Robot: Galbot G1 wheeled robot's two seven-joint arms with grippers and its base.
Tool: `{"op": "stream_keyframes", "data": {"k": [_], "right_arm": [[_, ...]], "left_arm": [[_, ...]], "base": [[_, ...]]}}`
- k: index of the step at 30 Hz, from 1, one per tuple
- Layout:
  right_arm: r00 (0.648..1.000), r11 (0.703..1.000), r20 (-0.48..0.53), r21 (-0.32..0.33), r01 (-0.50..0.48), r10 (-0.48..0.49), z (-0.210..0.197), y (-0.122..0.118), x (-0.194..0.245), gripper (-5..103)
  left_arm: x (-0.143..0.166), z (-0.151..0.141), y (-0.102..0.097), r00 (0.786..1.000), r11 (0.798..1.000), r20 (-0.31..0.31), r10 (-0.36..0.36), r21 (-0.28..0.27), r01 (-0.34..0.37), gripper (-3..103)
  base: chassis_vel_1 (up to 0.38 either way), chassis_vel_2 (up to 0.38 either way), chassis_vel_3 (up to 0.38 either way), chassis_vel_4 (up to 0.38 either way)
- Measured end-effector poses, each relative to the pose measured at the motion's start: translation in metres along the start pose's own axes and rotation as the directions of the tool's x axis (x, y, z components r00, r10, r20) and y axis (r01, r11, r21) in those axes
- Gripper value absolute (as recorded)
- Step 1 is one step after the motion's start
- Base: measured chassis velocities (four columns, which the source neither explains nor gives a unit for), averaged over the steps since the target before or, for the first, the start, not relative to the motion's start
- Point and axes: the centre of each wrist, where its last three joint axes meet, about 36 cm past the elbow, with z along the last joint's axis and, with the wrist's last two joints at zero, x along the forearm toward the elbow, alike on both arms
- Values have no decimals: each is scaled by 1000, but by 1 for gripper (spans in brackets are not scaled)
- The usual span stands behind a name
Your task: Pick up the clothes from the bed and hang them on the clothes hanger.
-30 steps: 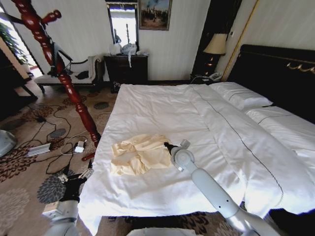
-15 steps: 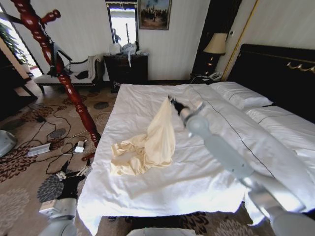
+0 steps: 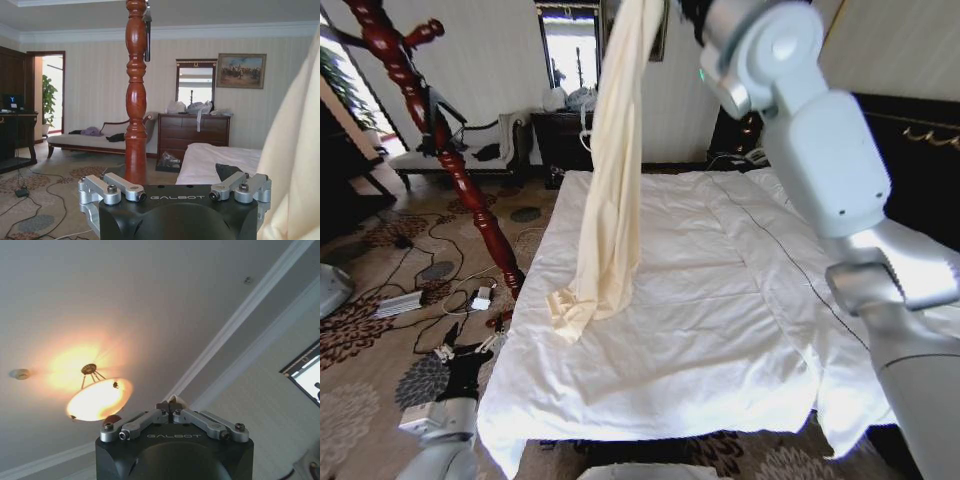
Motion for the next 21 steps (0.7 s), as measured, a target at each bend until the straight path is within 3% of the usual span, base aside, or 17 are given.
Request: {"op": "stream_keyframes", "data": {"k": [3,6,9,13,17,18,21], "right_arm": [[997,997,11,2,77,-77,-9,32,-23,0],[994,994,23,2,110,-110,-16,46,-38,0],[993,993,25,3,115,-115,-17,50,-44,0],[990,991,-47,4,137,-137,11,47,-30,0],[977,997,-204,40,66,-57,90,-4,37,0],[977,997,-204,40,66,-57,90,-4,37,0],[950,993,-295,92,-80,104,154,-65,111,0]], "left_arm": [[-2,-2,3,1000,1000,4,-1,4,1,100],[-2,-1,4,1000,1000,5,-2,7,2,100],[-2,-1,5,1000,1000,5,-2,7,2,100],[-1,-1,5,1000,1000,7,-2,8,2,100],[1,3,5,1000,1000,1,-3,7,3,100],[1,3,5,1000,1000,1,-3,7,3,100],[3,8,8,1000,1000,-12,-4,-2,4,100]], "base": [[0,0,0,0],[0,0,0,0],[0,0,0,0],[0,0,0,0],[0,0,0,0],[0,0,0,0],[0,0,0,0]]}}
